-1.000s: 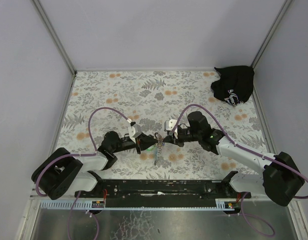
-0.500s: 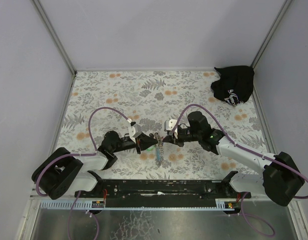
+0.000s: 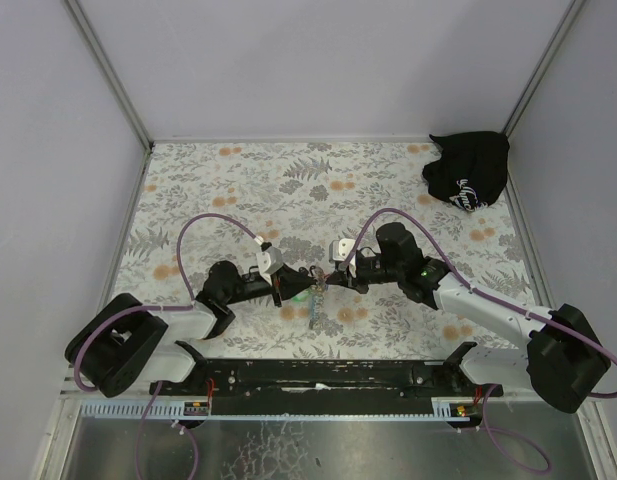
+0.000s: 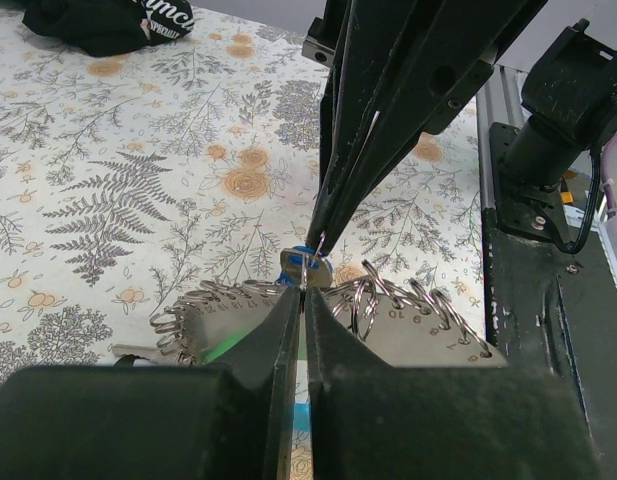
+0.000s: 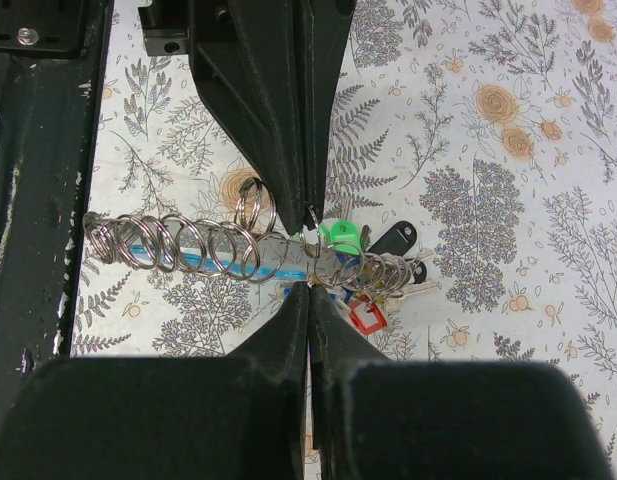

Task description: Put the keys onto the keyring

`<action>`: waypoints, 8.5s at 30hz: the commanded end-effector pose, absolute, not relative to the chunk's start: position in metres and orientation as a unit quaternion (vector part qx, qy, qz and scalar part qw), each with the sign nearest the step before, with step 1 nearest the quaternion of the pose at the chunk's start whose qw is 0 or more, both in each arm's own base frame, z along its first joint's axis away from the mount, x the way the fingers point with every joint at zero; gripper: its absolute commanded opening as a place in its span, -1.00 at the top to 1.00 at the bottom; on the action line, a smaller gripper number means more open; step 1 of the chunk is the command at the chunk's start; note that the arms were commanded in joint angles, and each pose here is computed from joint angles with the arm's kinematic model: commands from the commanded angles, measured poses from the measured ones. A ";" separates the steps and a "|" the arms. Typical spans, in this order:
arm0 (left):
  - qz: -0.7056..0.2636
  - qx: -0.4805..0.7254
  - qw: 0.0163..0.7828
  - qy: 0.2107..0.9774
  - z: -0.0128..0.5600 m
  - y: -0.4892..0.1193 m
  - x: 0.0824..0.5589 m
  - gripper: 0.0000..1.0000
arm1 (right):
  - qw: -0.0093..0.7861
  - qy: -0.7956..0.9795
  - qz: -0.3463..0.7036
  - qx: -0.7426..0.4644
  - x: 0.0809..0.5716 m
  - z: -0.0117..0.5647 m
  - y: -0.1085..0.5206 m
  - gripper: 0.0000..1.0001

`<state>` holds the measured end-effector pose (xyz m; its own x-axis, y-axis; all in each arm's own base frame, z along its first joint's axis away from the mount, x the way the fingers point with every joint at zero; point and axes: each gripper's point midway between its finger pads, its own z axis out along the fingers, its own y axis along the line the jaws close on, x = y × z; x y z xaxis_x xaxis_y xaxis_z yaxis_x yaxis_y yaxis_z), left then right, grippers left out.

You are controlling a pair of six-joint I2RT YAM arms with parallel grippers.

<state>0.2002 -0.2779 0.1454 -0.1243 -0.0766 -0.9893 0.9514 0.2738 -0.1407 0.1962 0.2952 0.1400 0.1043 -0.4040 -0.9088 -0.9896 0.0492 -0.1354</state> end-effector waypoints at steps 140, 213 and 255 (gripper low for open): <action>-0.499 0.399 0.552 0.536 0.171 -0.289 0.201 1.00 | 0.459 0.536 0.356 -0.612 0.189 0.169 0.309 1.00; -0.442 0.348 0.594 0.575 0.178 -0.289 0.214 1.00 | 0.502 0.542 0.365 -0.567 0.192 0.202 0.312 1.00; -0.519 0.008 0.583 0.625 0.220 -0.246 0.241 1.00 | 0.481 0.554 0.220 -0.643 0.197 0.162 0.319 1.00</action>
<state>0.2244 -0.2616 0.1642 -0.4665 -0.3858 -0.7960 0.6096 0.5118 -0.6053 0.2027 0.3169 0.1617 0.2858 -0.4756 -0.8319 -0.9229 0.0973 -0.3726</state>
